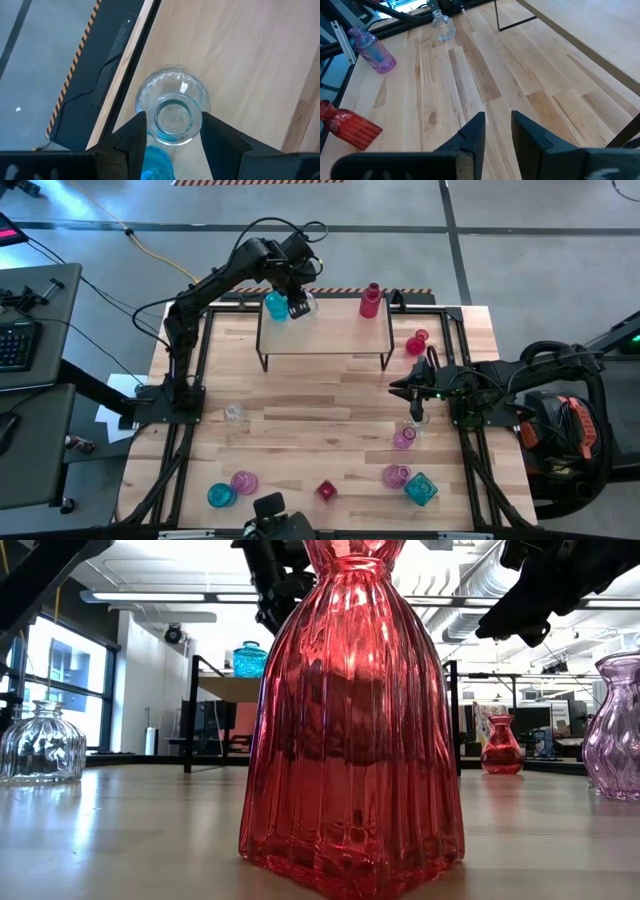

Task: Sort vases onto shelf
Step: Put the top left transparent vase on the shelf, then put the top right violet vase on the shelf

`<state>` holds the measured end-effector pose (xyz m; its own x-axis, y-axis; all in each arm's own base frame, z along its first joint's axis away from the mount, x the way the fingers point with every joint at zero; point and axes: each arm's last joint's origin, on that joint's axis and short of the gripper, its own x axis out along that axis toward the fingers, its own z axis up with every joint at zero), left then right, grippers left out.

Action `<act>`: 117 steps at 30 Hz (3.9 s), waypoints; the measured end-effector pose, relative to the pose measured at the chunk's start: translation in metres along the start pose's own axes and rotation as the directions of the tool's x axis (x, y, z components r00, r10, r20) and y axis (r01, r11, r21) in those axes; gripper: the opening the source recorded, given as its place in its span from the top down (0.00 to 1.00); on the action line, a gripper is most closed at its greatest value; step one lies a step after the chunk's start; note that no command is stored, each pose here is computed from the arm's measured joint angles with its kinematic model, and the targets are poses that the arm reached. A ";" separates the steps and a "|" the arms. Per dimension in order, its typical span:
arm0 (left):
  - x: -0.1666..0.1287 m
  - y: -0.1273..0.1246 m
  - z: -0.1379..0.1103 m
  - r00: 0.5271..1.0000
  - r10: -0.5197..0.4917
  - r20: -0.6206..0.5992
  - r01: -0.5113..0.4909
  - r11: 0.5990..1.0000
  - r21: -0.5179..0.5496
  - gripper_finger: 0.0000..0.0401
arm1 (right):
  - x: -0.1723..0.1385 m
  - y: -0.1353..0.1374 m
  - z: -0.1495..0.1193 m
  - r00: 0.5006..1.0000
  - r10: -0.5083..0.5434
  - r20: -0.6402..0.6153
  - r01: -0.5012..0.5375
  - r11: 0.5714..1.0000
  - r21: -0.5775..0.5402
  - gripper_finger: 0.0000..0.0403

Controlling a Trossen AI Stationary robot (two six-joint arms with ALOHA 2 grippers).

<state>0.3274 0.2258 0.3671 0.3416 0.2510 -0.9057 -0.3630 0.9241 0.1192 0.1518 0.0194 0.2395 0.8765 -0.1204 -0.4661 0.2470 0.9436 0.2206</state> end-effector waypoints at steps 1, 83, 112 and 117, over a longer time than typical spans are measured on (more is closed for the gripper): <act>0.000 0.000 0.000 1.000 -0.002 0.002 0.002 1.000 -0.001 0.62 | 0.000 0.000 0.000 1.000 0.000 0.000 0.000 1.000 0.000 0.82; -0.087 -0.177 -0.016 0.958 -0.286 -0.019 0.282 0.929 0.238 0.52 | -0.028 0.020 -0.018 0.401 0.822 -0.404 -0.883 0.465 0.070 0.82; -0.090 -0.193 -0.019 0.955 -0.295 -0.025 0.291 0.919 0.267 0.52 | -0.012 0.007 0.006 0.972 0.232 0.021 -0.233 0.965 0.118 0.82; -0.090 -0.193 -0.019 0.955 -0.295 -0.025 0.292 0.922 0.254 0.52 | -0.011 0.002 0.005 0.995 0.082 0.053 -0.088 0.988 0.126 0.82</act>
<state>0.3498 0.0189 0.4180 0.4118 -0.0403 -0.9104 -0.0148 0.9986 -0.0509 0.1451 0.0211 0.2493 0.9143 -0.0590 -0.4008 0.2192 0.9041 0.3669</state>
